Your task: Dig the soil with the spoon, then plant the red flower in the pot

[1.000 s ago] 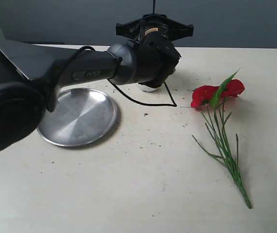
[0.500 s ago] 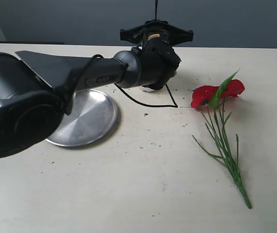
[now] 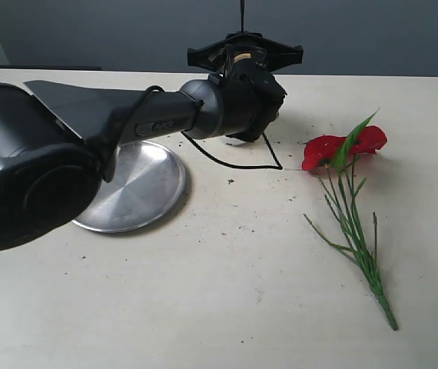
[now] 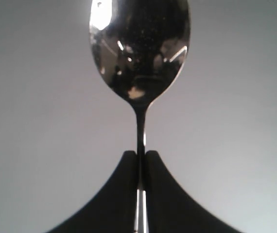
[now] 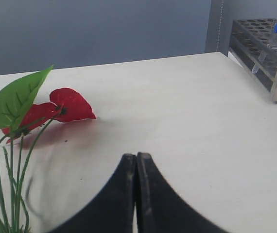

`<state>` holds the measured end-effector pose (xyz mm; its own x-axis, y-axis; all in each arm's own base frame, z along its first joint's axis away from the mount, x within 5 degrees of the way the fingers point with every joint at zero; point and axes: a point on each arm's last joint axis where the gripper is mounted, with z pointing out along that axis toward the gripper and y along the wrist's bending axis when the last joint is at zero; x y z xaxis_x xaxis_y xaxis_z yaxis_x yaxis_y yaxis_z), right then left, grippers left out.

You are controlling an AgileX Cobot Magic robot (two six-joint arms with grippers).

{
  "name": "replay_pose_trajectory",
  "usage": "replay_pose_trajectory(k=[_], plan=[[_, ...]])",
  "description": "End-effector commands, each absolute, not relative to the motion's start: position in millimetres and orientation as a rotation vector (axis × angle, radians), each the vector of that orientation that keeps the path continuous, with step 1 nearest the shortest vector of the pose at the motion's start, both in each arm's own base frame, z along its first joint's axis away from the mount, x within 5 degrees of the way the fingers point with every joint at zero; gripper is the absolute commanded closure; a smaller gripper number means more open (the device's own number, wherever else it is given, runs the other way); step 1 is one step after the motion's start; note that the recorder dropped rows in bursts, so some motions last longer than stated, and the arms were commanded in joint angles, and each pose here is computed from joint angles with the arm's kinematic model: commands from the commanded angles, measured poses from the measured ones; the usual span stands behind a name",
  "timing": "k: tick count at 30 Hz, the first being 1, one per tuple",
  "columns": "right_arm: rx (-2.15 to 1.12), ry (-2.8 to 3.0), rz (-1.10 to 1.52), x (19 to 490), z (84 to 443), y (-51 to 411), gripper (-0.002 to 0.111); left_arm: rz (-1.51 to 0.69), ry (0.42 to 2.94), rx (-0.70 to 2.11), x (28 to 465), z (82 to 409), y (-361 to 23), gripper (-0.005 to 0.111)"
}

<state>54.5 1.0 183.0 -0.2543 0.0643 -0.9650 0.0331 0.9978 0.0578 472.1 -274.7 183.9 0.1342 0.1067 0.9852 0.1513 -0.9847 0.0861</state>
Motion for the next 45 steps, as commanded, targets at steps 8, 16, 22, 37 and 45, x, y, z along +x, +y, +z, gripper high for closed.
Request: replay_pose_trajectory(k=[8, 16, 22, 37, 45], plan=[[0.075, 1.822, 0.026, 54.4, 182.9, 0.7, 0.109, -2.039, -0.263, -2.360, 473.2, 186.7, -275.7, 0.106], [0.075, 1.822, 0.026, 54.4, 182.9, 0.7, 0.109, -2.031, -0.271, -2.360, 476.2, 185.4, -271.2, 0.106], [0.075, 1.822, 0.026, 54.4, 182.9, 0.7, 0.109, -2.030, -0.266, -2.358, 479.3, 185.5, -267.0, 0.106], [0.075, 1.822, 0.026, 54.4, 182.9, 0.7, 0.109, -2.006, -0.266, -2.426, 482.1, 180.3, -265.8, 0.106], [0.075, 1.822, 0.026, 54.4, 182.9, 0.7, 0.109, -1.949, -0.284, -2.440, 483.2, 159.9, -264.9, 0.106]])
